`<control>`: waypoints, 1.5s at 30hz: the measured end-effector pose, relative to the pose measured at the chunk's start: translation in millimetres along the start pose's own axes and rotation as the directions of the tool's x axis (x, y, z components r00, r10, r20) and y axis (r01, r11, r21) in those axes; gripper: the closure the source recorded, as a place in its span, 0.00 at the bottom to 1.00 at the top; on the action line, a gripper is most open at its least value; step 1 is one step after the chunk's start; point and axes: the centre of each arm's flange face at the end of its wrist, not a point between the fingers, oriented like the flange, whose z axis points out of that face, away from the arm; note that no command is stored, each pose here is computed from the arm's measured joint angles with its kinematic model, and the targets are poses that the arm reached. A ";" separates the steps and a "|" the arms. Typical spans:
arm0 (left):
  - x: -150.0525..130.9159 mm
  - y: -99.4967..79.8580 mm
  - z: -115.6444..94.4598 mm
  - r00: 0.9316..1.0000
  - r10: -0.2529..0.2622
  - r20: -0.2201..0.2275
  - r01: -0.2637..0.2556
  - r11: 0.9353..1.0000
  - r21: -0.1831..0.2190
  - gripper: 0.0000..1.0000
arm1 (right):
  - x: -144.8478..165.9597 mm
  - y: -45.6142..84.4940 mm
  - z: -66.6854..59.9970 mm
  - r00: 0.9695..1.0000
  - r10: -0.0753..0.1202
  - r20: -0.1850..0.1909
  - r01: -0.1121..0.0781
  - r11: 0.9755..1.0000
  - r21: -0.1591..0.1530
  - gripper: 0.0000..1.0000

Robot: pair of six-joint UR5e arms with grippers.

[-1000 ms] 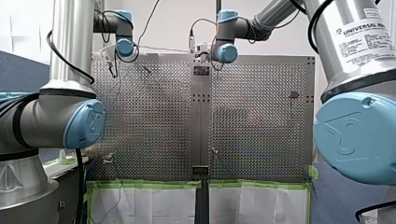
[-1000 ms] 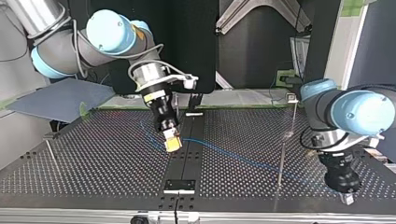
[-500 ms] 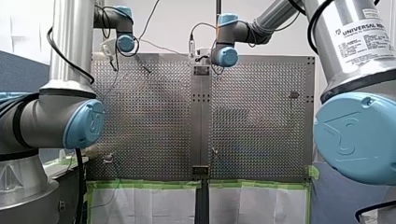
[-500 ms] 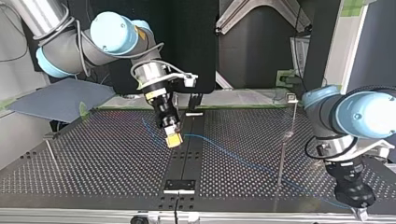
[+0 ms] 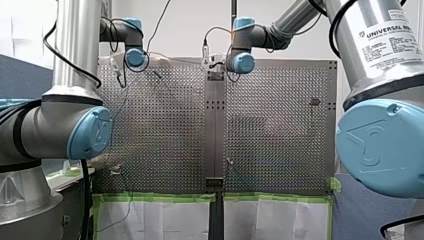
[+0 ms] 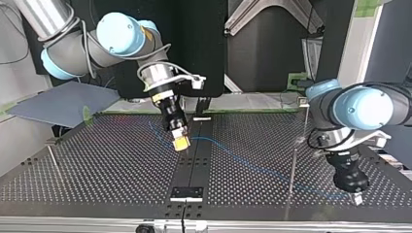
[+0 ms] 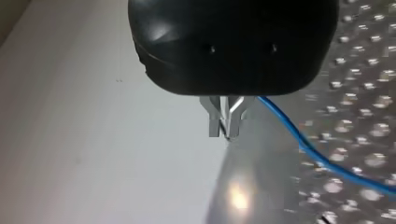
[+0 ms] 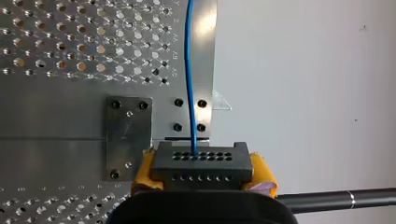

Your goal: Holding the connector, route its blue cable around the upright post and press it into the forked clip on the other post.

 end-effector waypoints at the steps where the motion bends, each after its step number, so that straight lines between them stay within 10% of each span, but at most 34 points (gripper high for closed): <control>1: 3.2 1.2 -1.9 1.000 0.005 -0.006 -0.005 1.000 -0.001 0.90 | -1.0 0.0 -0.4 1.000 0.000 0.000 0.000 1.000 -0.001 1.00; 24: 72.7 20.4 -27.6 0.992 0.071 -0.108 -0.070 0.997 0.009 0.90 | -27.5 -1.1 -11.6 1.000 0.005 -0.002 -0.005 1.000 -0.019 1.00; 45: 102.1 20.1 -20.8 0.986 0.084 -0.144 -0.080 0.996 0.034 0.90 | -64.4 27.3 -3.7 1.000 -0.002 0.020 0.003 0.998 -0.057 1.00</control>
